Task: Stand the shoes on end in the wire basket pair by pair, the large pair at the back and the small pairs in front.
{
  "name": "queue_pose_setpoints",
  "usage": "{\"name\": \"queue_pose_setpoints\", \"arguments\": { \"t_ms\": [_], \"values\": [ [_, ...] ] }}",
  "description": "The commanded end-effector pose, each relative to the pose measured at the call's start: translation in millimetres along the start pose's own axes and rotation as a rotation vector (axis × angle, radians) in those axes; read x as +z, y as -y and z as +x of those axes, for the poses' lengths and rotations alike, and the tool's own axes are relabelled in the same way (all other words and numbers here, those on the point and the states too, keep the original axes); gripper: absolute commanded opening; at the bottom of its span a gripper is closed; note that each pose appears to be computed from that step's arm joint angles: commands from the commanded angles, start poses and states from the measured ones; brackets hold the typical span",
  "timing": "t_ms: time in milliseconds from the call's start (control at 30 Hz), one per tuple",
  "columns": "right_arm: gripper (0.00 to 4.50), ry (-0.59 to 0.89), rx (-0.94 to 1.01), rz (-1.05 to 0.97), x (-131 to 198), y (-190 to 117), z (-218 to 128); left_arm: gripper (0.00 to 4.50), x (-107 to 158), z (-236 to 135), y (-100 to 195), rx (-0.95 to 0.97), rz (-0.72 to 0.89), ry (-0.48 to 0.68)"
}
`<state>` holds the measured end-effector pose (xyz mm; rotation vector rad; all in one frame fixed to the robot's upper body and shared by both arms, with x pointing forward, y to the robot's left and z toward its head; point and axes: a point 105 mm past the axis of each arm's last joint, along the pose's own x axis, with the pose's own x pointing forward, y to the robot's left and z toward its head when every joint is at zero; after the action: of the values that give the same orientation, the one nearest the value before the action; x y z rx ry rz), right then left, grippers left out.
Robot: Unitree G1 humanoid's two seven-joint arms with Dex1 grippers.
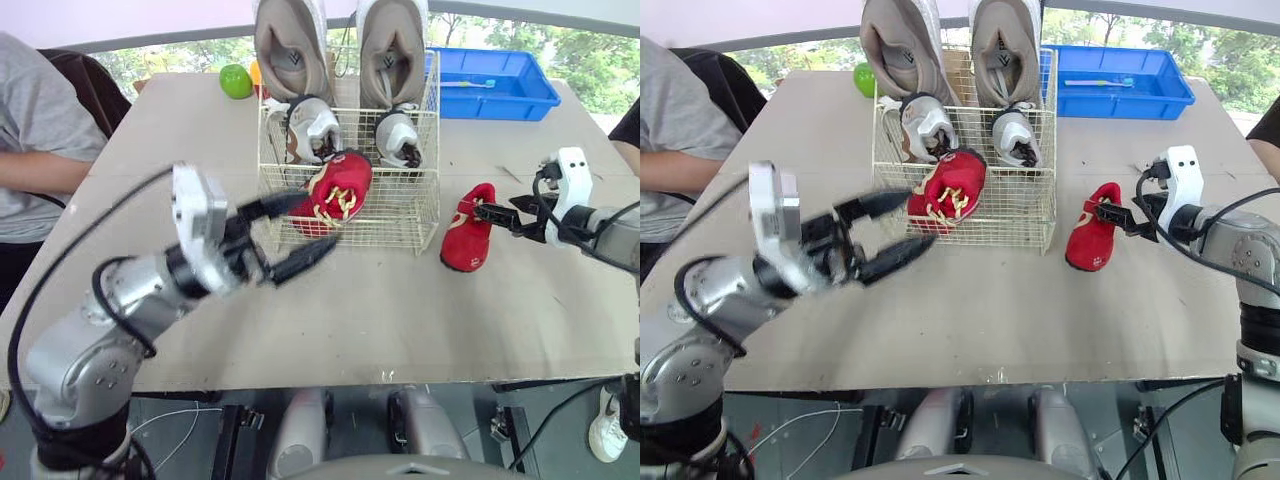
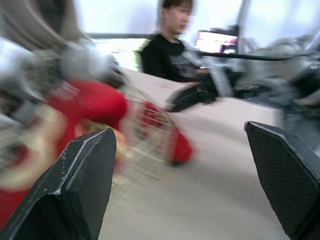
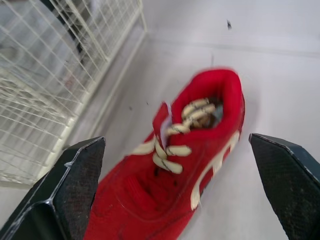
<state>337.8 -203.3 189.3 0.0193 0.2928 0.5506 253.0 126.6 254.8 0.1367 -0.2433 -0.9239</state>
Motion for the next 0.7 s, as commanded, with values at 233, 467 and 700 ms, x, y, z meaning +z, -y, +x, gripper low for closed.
{"name": "queue_pose_setpoints", "arguments": {
  "t_ms": [233,467,700],
  "values": [
    [4.50,0.336,0.533,-0.484,32,-106,-59,4.42,-11,23,-25,0.150,0.284,-0.169],
    [4.50,0.366,0.547,-0.495,29,-123,-55,3.70,-34,42,-29,0.161,0.314,-0.205],
    [4.50,0.369,0.556,-0.437,22,-127,-51,0.54,-12,25,-41,0.394,0.008,0.030]
  ]
}}
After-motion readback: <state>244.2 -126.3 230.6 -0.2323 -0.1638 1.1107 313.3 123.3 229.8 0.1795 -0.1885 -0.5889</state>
